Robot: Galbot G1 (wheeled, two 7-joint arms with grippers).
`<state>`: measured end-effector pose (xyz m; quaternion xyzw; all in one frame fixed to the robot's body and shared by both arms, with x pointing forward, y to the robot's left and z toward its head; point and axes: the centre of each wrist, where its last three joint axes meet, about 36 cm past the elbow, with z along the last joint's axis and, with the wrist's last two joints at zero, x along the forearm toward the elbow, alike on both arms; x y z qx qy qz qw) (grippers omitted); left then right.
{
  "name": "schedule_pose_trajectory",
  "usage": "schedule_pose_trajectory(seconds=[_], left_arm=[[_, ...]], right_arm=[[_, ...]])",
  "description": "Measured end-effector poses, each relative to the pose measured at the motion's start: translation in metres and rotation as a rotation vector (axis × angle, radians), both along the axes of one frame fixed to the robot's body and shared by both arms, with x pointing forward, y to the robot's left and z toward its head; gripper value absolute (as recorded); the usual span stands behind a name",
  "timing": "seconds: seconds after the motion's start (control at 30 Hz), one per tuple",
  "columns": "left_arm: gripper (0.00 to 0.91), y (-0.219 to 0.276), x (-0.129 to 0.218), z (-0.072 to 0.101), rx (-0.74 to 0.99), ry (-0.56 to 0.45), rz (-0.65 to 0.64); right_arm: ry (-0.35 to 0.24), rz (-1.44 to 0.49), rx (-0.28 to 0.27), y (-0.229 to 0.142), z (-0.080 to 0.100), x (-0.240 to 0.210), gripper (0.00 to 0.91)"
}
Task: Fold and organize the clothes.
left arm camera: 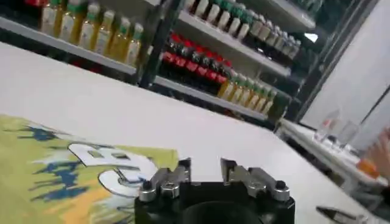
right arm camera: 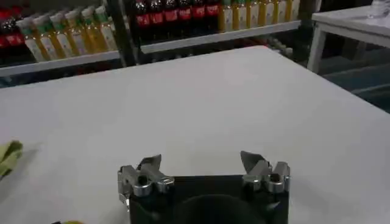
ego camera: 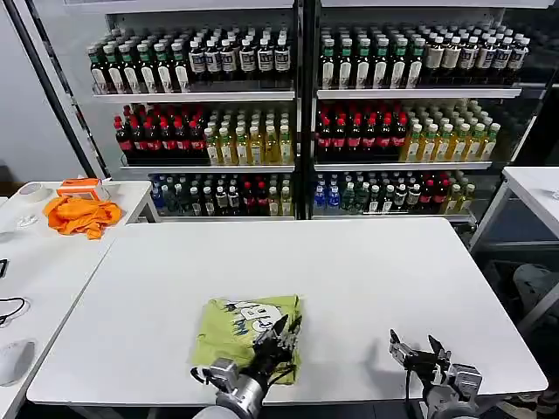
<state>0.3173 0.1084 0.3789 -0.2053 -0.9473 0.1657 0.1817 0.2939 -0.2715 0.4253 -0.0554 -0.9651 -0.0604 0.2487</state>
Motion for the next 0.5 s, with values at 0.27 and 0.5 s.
schedule_pose_trajectory(seconds=[0.27,0.5], left_arm=[[0.907,0.003,-0.005,-0.008,0.086,-0.043,0.023],[0.907,0.034,-0.005,0.01,0.119,-0.081,0.124]], right_arm=[[0.002,-0.003,-0.002,-0.001,0.0,0.0,0.907],[0.003,-0.003,-0.004,-0.002,0.0,0.0,0.907]])
